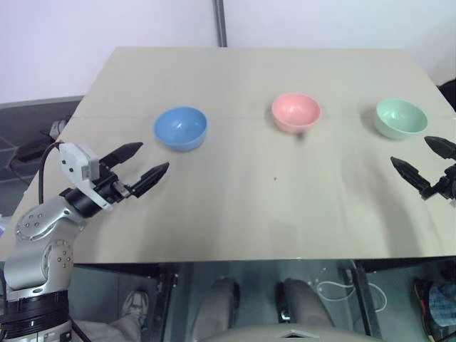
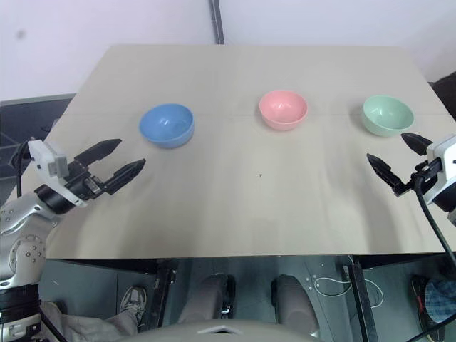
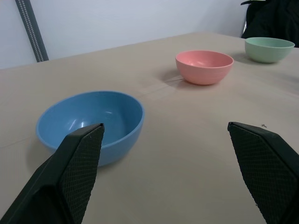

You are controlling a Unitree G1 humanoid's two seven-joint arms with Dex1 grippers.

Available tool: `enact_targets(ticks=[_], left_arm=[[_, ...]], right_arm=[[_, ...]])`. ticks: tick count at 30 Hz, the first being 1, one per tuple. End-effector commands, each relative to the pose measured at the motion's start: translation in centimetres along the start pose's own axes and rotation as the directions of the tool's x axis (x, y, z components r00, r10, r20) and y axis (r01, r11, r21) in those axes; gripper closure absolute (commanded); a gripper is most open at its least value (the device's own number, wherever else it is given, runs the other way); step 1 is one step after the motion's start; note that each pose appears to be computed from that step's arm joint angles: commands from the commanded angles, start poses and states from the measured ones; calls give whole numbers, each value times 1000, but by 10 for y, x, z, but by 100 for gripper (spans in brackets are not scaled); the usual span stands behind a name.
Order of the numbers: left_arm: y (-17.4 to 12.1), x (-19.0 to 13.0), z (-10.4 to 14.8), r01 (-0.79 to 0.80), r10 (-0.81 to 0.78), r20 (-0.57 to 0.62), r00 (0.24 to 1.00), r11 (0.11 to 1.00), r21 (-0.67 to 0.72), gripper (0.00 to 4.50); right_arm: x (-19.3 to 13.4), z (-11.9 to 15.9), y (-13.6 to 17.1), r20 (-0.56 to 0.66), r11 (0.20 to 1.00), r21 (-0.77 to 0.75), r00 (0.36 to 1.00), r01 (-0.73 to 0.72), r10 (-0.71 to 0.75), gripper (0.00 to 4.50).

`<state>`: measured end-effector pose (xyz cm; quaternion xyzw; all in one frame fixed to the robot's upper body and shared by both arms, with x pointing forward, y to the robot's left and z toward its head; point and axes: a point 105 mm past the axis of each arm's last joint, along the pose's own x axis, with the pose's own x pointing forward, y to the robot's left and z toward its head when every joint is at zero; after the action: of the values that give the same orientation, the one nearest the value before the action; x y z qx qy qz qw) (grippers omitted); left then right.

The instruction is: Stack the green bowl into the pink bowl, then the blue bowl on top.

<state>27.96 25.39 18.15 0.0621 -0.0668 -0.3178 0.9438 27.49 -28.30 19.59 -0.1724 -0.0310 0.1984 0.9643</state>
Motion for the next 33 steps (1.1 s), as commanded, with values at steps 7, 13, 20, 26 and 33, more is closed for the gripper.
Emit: enact_targets(ticks=[7, 13, 20, 26, 33], left_arm=[[-5, 2, 18, 33, -33, 54, 998, 999, 11, 0], [-14, 12, 22, 73, -73, 75, 994, 997, -1, 0], [-59, 31, 22, 297, -296, 138, 945, 955, 16, 0], [-64, 37, 14, 293, -295, 122, 948, 955, 33, 0], [-66, 27, 15, 243, -245, 128, 961, 970, 26, 0]], right_arm=[[11, 15, 9, 50, 999, -45, 998, -28, 30, 4], [37, 14, 26, 75, 994, -70, 993, -88, 93, 4], [119, 5, 56, 4, 954, -240, 982, -180, 186, 4], [188, 6, 99, -44, 872, -330, 928, -363, 369, 4], [227, 0, 113, -129, 806, -438, 915, -398, 382, 95]])
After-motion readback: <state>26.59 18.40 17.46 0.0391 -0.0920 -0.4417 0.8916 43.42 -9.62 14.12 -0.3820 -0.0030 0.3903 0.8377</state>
